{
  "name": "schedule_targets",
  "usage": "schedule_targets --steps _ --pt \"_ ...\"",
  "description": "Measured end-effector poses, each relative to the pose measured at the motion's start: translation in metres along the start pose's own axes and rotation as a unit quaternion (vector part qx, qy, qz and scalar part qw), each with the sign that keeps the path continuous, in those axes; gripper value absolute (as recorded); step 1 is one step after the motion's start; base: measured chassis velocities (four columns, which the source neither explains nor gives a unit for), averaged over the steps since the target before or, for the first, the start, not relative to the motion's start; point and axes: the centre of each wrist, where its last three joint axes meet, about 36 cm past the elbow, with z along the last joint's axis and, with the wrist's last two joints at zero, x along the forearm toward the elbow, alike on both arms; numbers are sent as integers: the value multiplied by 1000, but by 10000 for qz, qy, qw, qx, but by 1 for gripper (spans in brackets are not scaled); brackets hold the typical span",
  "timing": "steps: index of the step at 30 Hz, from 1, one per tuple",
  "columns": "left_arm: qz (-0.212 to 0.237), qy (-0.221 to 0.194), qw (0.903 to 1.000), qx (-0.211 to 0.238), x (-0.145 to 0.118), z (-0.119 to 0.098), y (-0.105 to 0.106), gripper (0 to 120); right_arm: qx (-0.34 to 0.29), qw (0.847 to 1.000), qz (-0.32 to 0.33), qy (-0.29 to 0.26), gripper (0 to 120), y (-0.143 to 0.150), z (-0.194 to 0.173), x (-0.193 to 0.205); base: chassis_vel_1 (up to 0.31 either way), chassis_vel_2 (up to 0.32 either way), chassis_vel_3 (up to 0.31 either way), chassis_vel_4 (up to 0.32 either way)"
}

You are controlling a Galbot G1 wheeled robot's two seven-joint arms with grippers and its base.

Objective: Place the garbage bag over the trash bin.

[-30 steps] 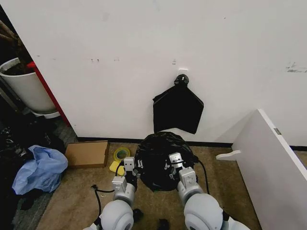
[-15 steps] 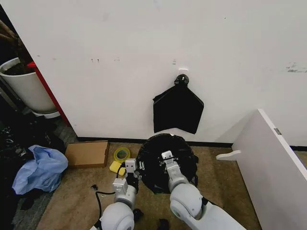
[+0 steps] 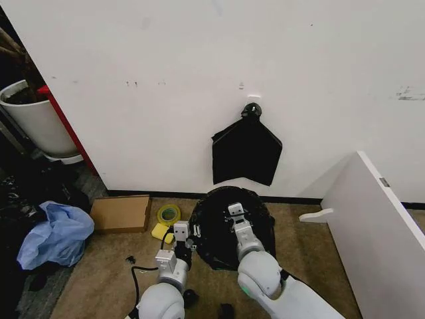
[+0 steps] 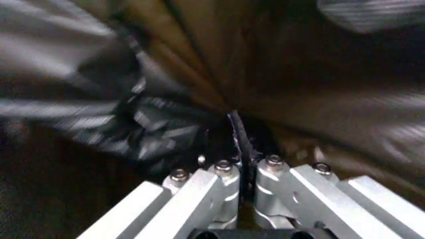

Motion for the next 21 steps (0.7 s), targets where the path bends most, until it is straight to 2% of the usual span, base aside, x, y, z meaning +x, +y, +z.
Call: schedule_targets --steps 5,11,21 --pt "-14 -2 10000 14 -1 -1 1 0 -8 9993 -298 230 0 0 -7 24 0 0 0 0" --pt "2 14 10000 29 3 0 0 0 17 9965 -470 684 0 8 -12 25 0 0 0 0" --pt "132 -34 9999 76 12 0 -2 0 185 9940 12 1080 0 28 7 -20 0 0 0 0"
